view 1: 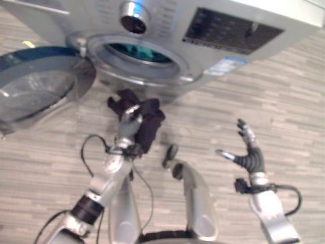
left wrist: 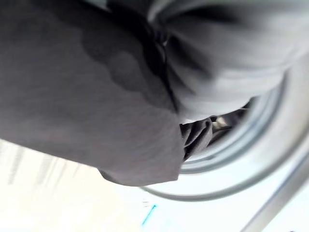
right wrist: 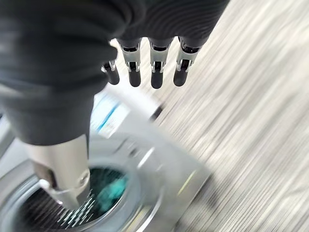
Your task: Grab the laundry basket,head to the washer,open it,put in the laundry and shut it.
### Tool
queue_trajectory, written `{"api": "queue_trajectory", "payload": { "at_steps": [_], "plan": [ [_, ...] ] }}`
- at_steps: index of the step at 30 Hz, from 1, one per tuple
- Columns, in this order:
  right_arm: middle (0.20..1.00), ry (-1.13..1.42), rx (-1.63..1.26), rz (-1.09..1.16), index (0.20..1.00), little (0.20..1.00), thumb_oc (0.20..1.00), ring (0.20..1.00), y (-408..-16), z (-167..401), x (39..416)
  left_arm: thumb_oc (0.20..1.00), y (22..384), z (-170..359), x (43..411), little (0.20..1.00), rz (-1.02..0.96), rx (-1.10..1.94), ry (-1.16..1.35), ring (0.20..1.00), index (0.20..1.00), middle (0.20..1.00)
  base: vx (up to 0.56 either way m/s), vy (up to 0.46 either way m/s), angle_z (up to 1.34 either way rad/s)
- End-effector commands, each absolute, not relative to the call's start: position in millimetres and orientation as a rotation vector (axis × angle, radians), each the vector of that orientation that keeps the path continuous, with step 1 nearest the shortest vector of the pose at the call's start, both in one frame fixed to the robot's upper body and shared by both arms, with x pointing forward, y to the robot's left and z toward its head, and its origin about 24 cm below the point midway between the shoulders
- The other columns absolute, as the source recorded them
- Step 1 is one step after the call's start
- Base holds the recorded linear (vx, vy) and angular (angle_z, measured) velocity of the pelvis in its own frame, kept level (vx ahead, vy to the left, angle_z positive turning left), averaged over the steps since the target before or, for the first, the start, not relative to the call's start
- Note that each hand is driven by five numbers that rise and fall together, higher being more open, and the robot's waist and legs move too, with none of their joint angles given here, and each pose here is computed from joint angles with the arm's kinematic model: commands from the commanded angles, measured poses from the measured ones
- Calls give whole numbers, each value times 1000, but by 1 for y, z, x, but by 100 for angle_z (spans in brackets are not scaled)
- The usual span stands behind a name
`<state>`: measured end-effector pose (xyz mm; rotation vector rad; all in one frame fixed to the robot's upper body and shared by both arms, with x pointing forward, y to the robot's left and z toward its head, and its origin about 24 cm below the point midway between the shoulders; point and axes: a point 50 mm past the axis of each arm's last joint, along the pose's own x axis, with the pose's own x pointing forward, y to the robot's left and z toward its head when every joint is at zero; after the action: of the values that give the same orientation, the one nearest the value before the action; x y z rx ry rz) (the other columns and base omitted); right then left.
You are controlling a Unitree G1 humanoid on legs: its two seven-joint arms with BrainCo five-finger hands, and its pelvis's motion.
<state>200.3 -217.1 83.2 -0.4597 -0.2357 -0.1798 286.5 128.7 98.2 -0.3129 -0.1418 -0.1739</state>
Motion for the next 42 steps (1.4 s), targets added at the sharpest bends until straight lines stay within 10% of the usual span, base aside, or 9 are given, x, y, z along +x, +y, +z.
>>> {"api": "queue_trajectory", "payload": {
  "at_steps": [1,12,24,42],
  "plan": [
    [1000,-344,-467,-257,1000,1000,1000,1000,-223,103,210,200,101,117,293,200,-253,-325,-230,200,200,200,-15,18,-14],
    [1000,-279,-177,-420,1000,1000,1000,1000,-235,86,228,200,112,124,356,200,63,-376,-165,200,200,200,-18,25,-17],
    [1000,-320,-131,-316,1000,1000,1000,1000,-234,94,225,200,258,199,366,200,641,-680,-454,200,200,200,23,-11,-16],
    [1000,-336,-323,-281,1000,1000,1000,1000,-252,112,245,200,205,441,352,200,329,-474,-922,200,200,200,84,62,3]
  ]
}}
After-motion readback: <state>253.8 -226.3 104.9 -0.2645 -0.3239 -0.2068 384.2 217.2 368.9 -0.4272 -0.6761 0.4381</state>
